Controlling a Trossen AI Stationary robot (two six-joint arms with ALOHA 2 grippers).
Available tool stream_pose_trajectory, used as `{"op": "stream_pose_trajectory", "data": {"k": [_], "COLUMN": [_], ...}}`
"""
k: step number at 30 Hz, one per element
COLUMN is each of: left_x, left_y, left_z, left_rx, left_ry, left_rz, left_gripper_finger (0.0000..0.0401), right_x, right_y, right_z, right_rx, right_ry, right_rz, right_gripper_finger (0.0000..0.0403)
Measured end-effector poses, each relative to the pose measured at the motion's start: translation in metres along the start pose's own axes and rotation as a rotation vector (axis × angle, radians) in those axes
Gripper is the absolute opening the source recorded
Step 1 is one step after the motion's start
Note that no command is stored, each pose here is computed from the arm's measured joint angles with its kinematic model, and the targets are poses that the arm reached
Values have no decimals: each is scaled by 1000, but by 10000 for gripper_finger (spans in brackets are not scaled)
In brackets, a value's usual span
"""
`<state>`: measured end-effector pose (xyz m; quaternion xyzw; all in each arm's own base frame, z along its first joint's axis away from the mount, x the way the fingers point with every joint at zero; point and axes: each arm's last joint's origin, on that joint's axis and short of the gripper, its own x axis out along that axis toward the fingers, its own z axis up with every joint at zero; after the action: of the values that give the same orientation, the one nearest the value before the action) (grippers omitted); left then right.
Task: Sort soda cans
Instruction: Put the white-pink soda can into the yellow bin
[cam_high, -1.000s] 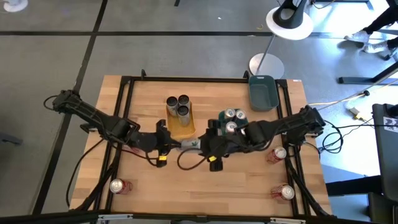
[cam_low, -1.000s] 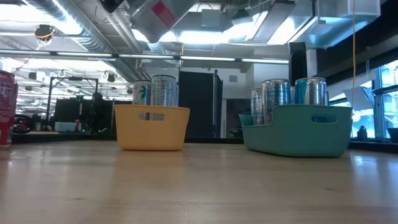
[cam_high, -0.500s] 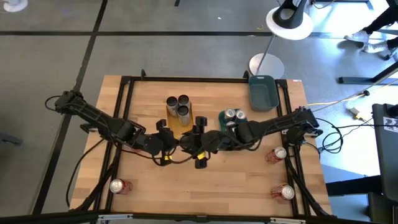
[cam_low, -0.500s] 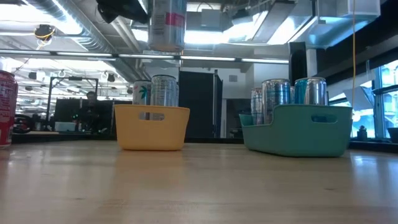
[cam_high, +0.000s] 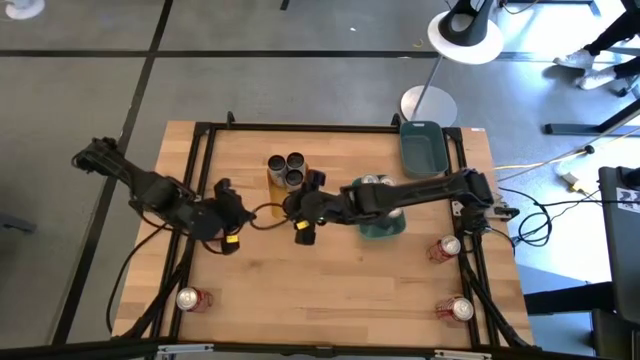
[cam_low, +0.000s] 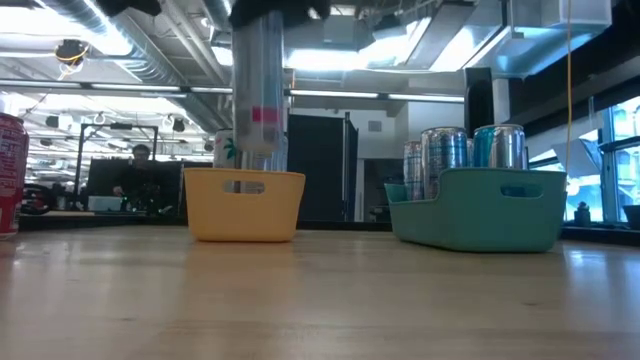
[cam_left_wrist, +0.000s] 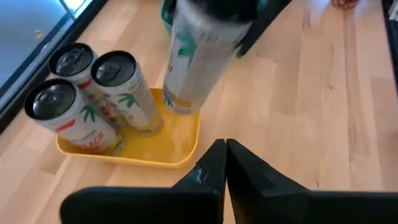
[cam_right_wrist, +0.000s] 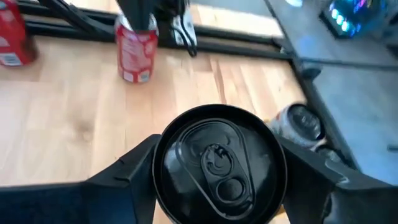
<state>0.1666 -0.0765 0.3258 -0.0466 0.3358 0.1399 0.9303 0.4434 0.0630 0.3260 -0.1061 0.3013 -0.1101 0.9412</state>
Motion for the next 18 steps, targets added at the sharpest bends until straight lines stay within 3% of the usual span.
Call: {"op": "stream_pose_trajectory", "data": {"k": [7, 18], "left_x": [-1, 3], "left_y": [3, 0], "left_z": [-5, -5], "left_rx": [-6, -2], "left_ry": [2, 12], "left_rz": [-1, 6], "left_gripper_finger": [10, 10], "right_x": [33, 62], "right_y": [-9, -16], "right_z": [-16, -33], "right_rx": [78, 234], "right_ry": [76, 68], "right_rz": [-39, -65], "right_gripper_finger": [245, 245]}}
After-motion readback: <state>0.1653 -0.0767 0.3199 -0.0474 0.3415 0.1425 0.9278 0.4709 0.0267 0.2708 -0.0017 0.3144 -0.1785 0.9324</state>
